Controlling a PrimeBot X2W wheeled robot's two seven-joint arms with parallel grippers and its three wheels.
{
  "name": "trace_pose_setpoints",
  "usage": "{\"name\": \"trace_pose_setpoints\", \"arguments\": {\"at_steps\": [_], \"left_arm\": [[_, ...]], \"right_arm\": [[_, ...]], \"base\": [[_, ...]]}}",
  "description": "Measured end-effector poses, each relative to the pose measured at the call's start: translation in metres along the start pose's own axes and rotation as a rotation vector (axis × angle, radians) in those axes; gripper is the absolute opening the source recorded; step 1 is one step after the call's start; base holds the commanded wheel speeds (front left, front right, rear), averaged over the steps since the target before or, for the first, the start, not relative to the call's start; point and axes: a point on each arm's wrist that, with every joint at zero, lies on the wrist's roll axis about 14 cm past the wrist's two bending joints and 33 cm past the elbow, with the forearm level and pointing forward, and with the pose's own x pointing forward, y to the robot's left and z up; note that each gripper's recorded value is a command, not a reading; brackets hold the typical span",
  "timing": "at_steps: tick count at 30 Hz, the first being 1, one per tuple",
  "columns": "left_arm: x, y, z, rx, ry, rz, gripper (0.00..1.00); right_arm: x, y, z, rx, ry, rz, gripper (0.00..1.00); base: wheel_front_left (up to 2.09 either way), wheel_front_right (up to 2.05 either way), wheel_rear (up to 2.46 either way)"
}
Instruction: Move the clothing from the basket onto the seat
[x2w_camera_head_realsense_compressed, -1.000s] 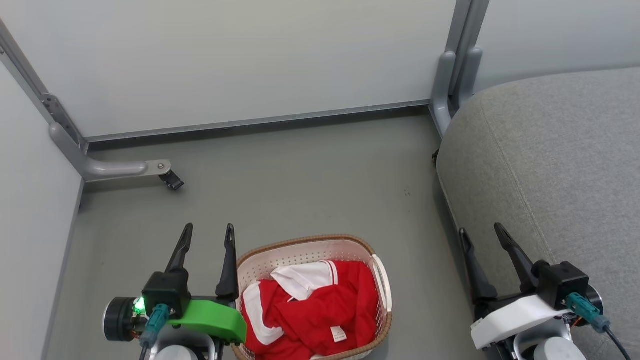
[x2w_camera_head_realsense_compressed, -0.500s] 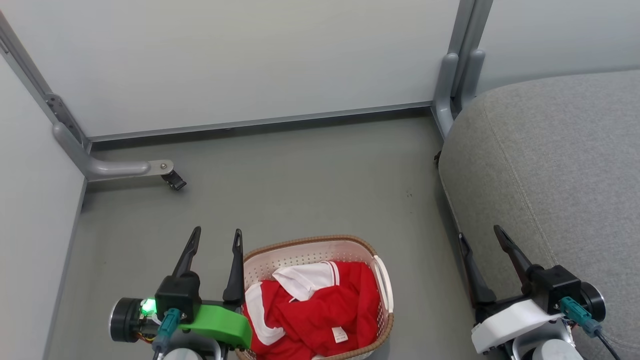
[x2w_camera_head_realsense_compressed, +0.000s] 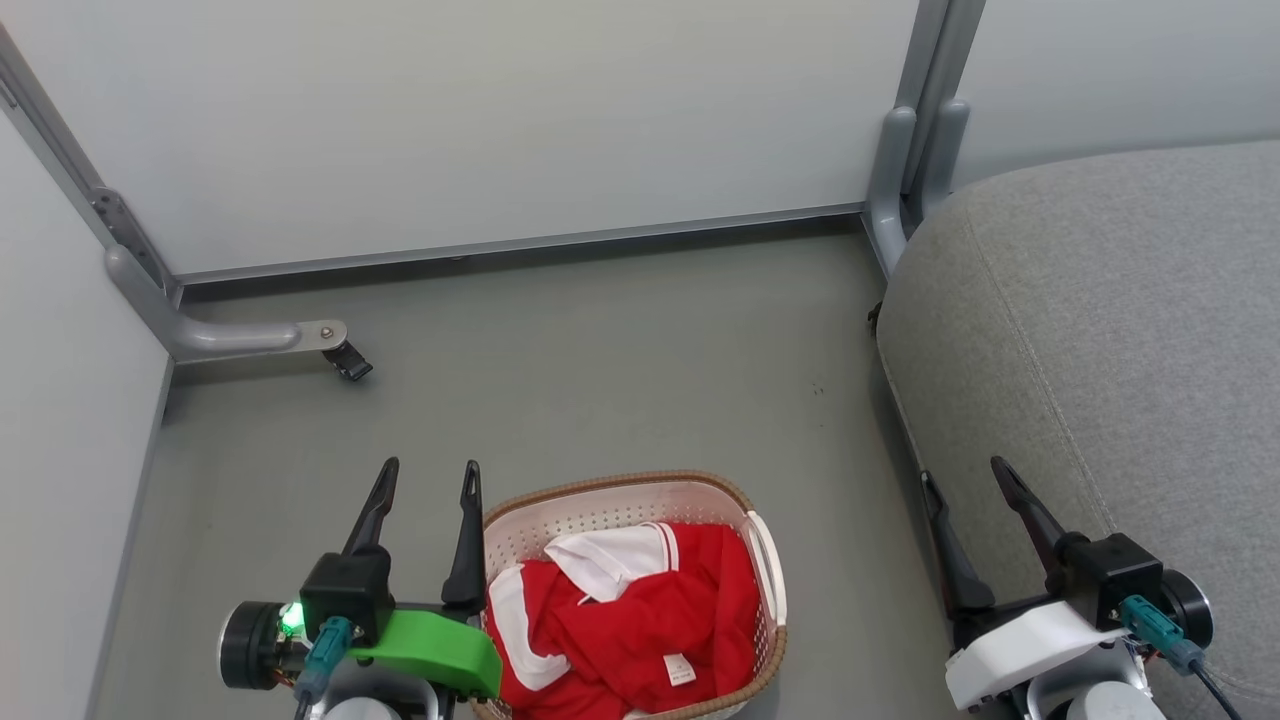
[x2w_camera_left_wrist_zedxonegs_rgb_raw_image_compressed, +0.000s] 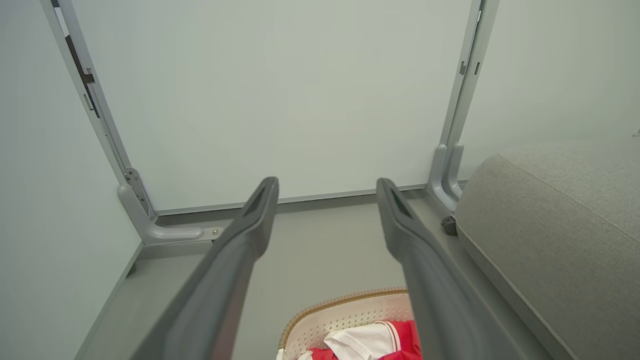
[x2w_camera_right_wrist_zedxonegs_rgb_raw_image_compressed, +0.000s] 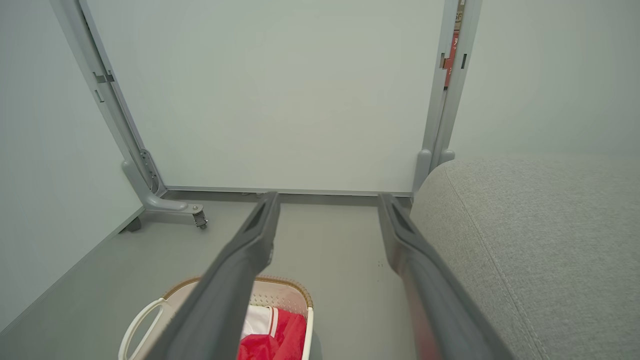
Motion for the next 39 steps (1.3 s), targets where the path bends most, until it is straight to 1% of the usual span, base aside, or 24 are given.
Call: {"name": "trace_pose_setpoints", "arguments": {"at_steps": [6,11,21,29,39], "left_arm": [[0.002,-0.001,-0.002,-0.006,0.006,-0.003,1.00],[0.011,-0.008,-0.002,0.000,0.008,-0.042,1.00],[0.047,-0.020,-0.011,0.085,0.036,-0.164,1.00],[0.076,-0.027,-0.049,0.159,0.146,-0.265,1.00],[0.100,-0.036,-0.121,0.246,0.334,-0.397,1.00]], "right_arm": [[0.000,-0.001,-0.002,0.007,0.007,-0.005,1.00],[0.001,-0.004,-0.004,0.008,0.011,-0.012,1.00],[0.014,-0.010,-0.003,0.003,0.000,-0.020,1.00],[0.031,-0.021,-0.007,-0.005,-0.001,-0.037,1.00],[0.054,-0.040,-0.022,-0.018,0.019,-0.069,1.00]], "base": [[0.00,0.00,0.00],[0.00,0.00,0.00],[0.00,0.00,0.00],[0.00,0.00,0.00],[0.00,0.00,0.00]]}}
